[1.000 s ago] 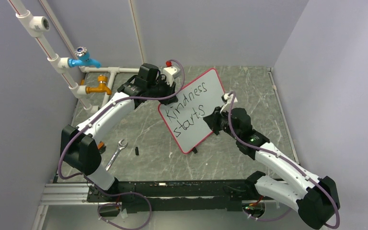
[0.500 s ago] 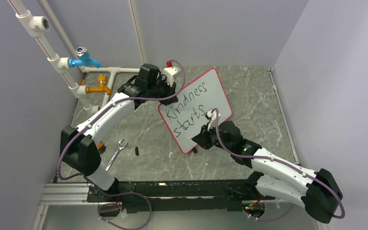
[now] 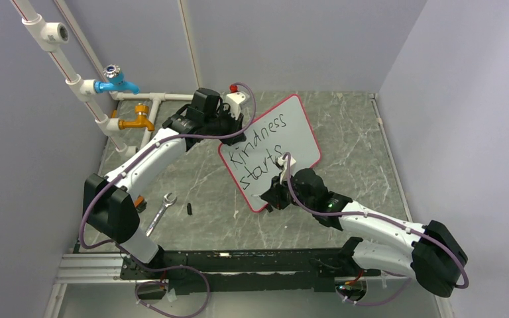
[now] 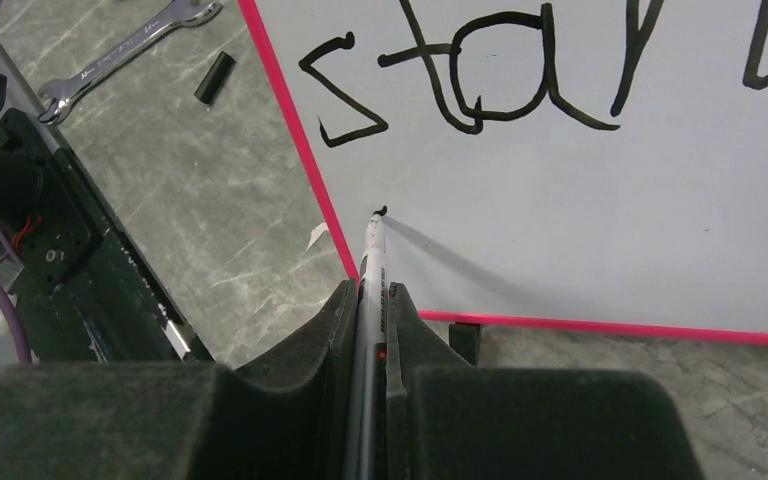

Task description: Write a sentence on the whiteboard

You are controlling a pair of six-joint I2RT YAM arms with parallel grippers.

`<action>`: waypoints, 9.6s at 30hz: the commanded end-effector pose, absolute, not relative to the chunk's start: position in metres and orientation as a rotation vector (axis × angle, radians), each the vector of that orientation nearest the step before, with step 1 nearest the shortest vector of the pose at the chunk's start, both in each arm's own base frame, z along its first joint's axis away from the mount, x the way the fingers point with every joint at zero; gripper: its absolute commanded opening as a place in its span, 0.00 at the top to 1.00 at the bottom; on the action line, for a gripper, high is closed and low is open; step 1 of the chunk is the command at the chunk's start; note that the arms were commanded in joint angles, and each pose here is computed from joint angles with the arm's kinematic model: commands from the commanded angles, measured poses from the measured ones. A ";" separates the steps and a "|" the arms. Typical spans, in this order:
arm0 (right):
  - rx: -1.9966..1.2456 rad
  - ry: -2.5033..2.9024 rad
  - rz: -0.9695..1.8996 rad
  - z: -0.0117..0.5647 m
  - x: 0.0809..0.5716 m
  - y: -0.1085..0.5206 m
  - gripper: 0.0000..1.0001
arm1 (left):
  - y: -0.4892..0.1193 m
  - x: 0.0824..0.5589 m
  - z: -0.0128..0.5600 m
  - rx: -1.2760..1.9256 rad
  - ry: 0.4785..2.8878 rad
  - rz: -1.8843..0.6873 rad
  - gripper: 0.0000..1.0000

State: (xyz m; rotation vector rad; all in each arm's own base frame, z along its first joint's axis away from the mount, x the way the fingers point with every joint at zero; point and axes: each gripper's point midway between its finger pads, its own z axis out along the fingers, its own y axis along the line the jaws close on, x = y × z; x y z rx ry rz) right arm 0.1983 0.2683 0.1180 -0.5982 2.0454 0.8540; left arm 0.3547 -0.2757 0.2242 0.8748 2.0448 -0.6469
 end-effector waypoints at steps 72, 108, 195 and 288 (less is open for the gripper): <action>-0.419 2.038 0.637 0.151 0.245 0.260 1.00 | -0.244 0.350 0.173 0.990 2.189 -0.432 1.00; -0.359 2.112 0.610 0.124 0.229 0.238 1.00 | -0.242 0.351 0.173 0.989 2.192 -0.420 1.00; -0.323 2.090 0.595 0.149 0.240 0.238 1.00 | -0.243 0.347 0.176 0.998 2.184 -0.429 1.00; -0.227 2.191 0.563 0.108 0.233 0.210 1.00 | -0.243 0.348 0.171 1.006 2.201 -0.427 1.00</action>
